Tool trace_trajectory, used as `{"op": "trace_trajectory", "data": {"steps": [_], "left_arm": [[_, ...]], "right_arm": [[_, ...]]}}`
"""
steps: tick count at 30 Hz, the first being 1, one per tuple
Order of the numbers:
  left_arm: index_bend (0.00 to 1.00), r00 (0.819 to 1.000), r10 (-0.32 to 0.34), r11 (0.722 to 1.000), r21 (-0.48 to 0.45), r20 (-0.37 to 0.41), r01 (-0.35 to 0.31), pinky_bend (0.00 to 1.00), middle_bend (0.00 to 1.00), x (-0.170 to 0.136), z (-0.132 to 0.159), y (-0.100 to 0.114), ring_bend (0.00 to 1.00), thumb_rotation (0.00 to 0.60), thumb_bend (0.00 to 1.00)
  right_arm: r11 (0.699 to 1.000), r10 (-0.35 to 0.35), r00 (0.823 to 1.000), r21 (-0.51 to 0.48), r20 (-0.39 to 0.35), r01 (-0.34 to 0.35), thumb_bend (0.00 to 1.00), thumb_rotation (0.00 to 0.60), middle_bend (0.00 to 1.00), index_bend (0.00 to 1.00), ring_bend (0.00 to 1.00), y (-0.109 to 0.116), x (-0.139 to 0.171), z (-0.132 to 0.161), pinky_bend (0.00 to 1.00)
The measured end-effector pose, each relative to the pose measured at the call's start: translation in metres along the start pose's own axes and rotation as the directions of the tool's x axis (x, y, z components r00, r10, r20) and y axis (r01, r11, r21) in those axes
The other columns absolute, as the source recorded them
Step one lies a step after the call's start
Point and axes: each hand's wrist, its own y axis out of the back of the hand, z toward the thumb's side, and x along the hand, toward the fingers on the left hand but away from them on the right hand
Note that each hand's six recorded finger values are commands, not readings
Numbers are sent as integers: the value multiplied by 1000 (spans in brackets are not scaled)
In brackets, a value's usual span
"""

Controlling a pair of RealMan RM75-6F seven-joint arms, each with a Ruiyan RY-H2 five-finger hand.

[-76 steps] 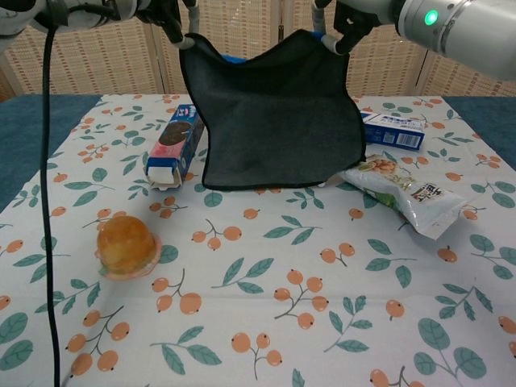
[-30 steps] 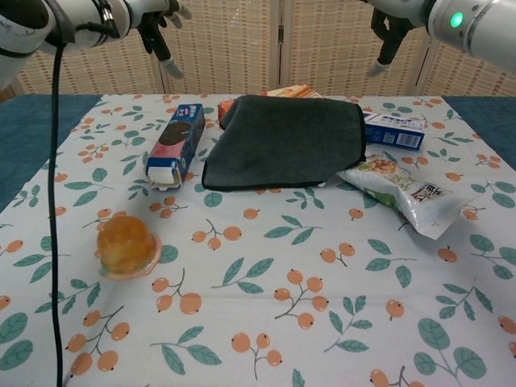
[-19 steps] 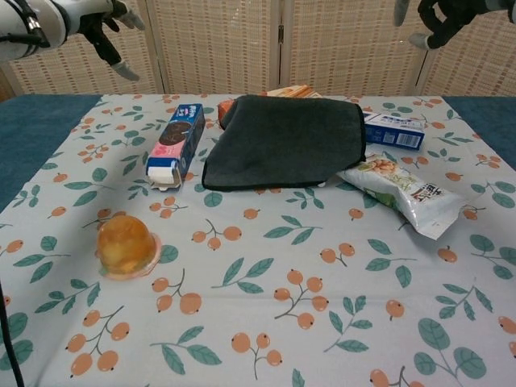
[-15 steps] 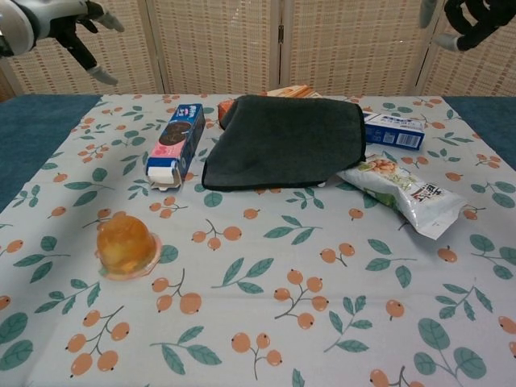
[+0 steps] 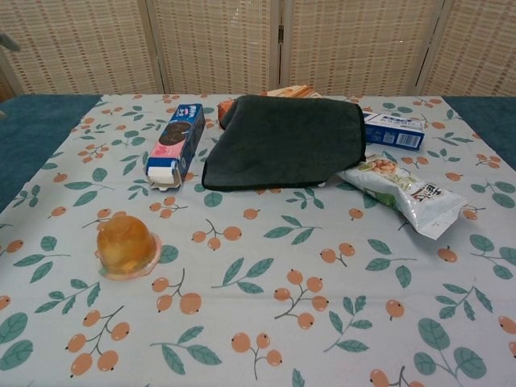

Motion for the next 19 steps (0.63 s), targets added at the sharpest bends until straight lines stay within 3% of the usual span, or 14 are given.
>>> {"op": "trace_trajectory", "data": {"steps": [6,19], "left_arm": [[168,999,45,999,23,7,-45,228,95,-41,-22,3,117,600,150],[168,996,87,996,31,-10,-87,199,95,-112,-41,-6,116,600,150]], "right_arm": [[999,30,999,-44,34,-29,389,600,617,404,558,-10,46,-16,747],[996,-4,991,-89,134,16,390,600,610,404,556,-20,107,-33,742]]}}
